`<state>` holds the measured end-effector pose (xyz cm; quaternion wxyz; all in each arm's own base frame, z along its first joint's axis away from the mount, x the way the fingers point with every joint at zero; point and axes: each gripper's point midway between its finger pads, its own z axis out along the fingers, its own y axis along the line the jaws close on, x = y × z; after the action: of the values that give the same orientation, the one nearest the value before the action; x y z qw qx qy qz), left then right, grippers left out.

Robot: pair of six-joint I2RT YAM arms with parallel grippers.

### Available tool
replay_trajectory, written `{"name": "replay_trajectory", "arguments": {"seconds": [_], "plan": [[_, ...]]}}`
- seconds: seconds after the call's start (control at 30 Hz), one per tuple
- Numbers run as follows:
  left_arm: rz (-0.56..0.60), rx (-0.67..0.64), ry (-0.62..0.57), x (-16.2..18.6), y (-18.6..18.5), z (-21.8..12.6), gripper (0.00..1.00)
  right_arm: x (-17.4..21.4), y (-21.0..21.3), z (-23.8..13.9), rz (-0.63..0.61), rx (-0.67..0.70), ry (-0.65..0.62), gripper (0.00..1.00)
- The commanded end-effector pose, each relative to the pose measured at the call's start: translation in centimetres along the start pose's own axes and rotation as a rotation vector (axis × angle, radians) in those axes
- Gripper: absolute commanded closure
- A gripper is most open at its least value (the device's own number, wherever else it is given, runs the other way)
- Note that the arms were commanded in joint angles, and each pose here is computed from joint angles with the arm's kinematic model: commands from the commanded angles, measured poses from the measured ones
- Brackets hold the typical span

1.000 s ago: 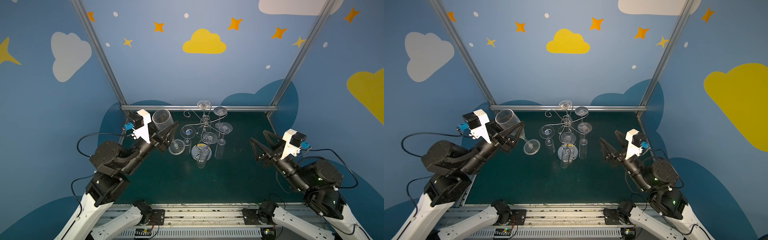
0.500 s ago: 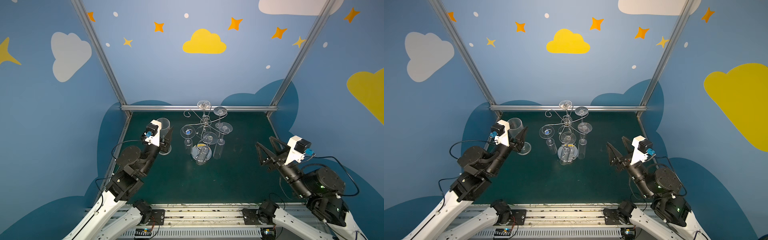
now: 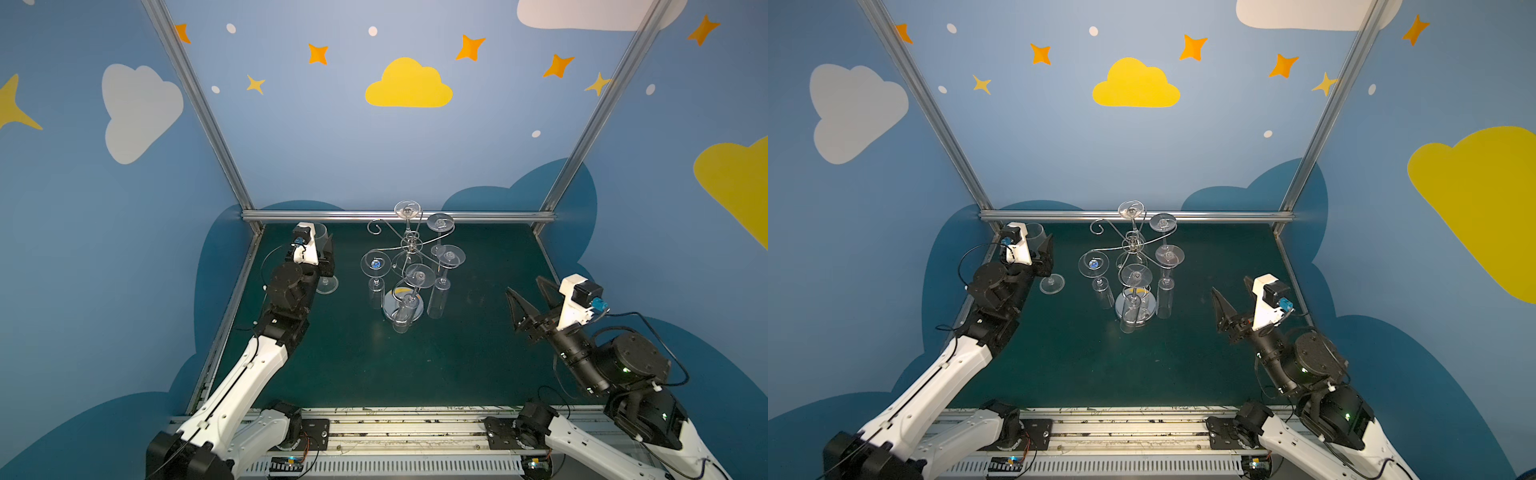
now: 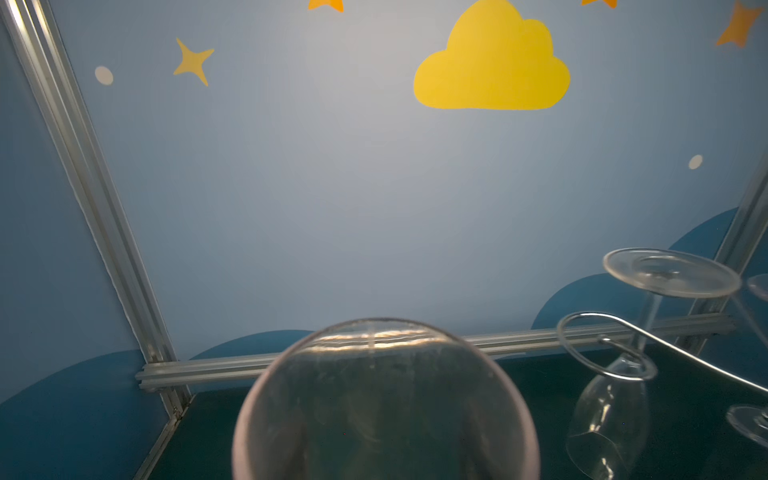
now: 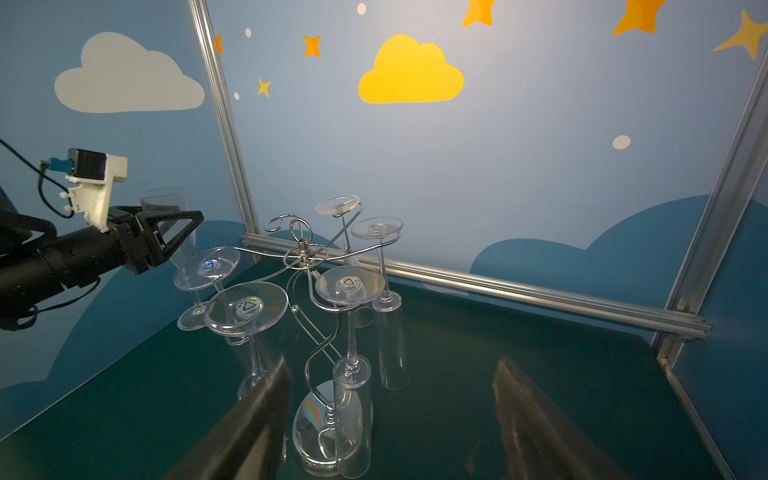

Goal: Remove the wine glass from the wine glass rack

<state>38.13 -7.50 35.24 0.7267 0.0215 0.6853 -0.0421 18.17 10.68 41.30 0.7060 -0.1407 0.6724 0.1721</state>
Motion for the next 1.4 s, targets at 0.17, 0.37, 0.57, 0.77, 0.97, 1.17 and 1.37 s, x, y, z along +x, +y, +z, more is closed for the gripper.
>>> {"name": "replay_trajectory", "arguments": {"seconds": [0.17,0.37,0.57,0.77,0.97,1.17,1.37], "plan": [[-0.049,0.058,-0.100,0.3,-1.1,6.0,0.64,0.1,-1.1,1.2,-0.113,0.096,-0.019,0.22],[-0.007,0.080,-0.078,3.9,-1.9,10.3,0.64,0.9,-0.5,1.5,-0.126,0.063,0.006,0.22],[0.012,0.081,-0.089,7.5,-2.0,13.6,0.64,1.1,-0.9,1.8,-0.129,0.093,-0.008,0.22],[0.008,0.069,-0.105,10.2,-1.8,15.9,0.65,1.6,-1.1,2.7,-0.158,0.115,0.038,0.22],[0.002,0.071,-0.090,12.4,-1.7,17.4,0.64,2.5,-0.9,3.5,-0.153,0.104,0.063,0.22],[0.001,0.068,-0.075,13.9,-1.8,18.2,0.64,3.0,-0.8,4.1,-0.142,0.091,0.084,0.22],[0.004,0.055,-0.055,15.2,-1.5,18.5,0.64,3.1,-1.3,3.7,-0.134,0.106,0.086,0.22]]}}
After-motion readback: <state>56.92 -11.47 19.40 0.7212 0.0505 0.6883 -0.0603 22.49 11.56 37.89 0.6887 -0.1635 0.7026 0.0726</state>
